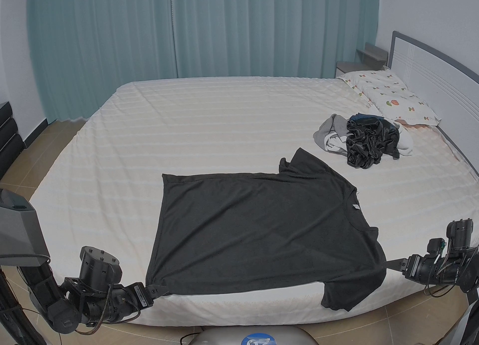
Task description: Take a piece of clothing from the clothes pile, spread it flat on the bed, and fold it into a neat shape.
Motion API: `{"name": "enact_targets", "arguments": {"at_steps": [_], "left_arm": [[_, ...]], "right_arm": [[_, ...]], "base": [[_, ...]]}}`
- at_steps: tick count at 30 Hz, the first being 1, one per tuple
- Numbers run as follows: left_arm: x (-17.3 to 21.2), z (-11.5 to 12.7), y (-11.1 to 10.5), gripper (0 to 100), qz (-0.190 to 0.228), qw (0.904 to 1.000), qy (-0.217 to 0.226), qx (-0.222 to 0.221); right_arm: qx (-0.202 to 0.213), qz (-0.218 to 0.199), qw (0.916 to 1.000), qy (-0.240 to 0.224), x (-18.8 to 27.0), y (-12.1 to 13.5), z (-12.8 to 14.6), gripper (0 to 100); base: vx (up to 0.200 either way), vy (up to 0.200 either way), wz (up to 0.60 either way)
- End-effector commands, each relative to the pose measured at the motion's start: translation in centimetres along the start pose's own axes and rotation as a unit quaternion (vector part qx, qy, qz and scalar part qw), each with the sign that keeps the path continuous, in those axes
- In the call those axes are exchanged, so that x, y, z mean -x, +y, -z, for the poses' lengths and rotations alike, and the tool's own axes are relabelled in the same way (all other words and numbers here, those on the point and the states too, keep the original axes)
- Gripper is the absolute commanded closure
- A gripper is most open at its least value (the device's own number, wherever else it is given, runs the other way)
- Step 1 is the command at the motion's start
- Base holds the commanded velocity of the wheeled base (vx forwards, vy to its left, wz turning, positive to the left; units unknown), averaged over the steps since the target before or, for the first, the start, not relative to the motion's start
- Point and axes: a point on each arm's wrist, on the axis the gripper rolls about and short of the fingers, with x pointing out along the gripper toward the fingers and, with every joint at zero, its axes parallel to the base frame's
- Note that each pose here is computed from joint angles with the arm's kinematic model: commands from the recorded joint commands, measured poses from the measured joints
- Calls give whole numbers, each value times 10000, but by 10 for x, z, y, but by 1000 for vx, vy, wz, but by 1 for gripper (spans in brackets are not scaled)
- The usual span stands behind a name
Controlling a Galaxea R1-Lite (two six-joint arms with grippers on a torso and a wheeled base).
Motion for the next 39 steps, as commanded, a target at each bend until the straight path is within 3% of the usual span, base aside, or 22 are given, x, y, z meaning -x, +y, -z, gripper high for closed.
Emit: {"name": "enact_targets", "arguments": {"at_steps": [1,11,14,18,24,33,39], "left_arm": [[-4,1,-4,0,43,10000,46,69],[-21,4,2,0,-168,9985,327,409],[-15,-1,14,0,-149,9976,249,637],[-14,-9,28,0,32,9964,131,833],[-25,-13,50,0,-261,9975,310,583],[-27,-18,55,0,-274,9975,200,620],[-39,-25,52,0,-7,9984,-187,537]], "right_arm": [[63,-51,10000,50,-1,3,1,0],[49,-198,9993,310,-11,12,6,0],[-333,-325,9978,474,-18,23,10,0],[-632,-448,9965,310,-26,34,10,0],[-696,-53,9974,198,-50,37,24,0],[-701,-211,9973,-35,-61,35,27,0],[-654,-310,9973,-158,-59,38,24,0]], "base": [[0,-200,0],[0,-20,0],[0,0,0],[0,0,0],[0,0,0],[0,0,0],[0,0,0]]}}
